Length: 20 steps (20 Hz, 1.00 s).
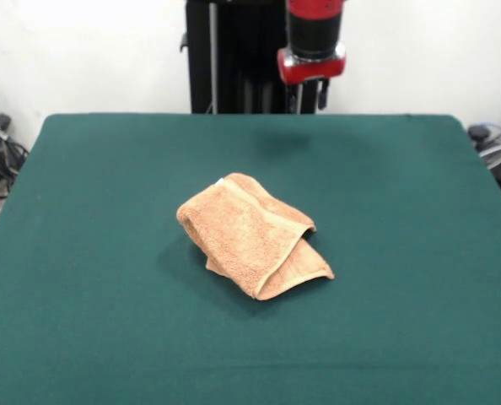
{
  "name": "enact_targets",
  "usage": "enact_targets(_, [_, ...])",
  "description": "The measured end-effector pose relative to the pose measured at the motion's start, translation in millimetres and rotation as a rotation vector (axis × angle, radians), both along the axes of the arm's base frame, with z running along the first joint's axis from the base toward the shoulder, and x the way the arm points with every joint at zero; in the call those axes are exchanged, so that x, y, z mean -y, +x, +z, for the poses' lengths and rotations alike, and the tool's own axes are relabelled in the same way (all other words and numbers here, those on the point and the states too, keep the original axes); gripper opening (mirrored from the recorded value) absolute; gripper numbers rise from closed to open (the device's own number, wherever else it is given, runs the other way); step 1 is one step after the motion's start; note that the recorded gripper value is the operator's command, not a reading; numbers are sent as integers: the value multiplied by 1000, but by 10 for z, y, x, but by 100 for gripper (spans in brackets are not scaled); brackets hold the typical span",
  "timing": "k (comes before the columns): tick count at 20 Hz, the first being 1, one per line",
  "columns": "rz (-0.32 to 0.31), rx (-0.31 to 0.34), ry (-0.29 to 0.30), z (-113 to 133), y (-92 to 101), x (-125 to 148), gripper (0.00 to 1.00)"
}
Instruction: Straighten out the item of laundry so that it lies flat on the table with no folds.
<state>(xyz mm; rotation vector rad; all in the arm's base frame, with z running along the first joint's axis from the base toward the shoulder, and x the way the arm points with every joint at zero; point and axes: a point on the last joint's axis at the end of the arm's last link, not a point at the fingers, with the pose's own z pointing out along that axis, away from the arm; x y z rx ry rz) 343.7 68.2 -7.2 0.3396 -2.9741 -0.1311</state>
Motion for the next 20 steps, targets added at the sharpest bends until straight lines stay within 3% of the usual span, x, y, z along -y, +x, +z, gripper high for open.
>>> enact_targets(9, [-6,18,-8,-331,404,13,100])
enact_targets(20, [-24,18,-10,-457,704,65,100])
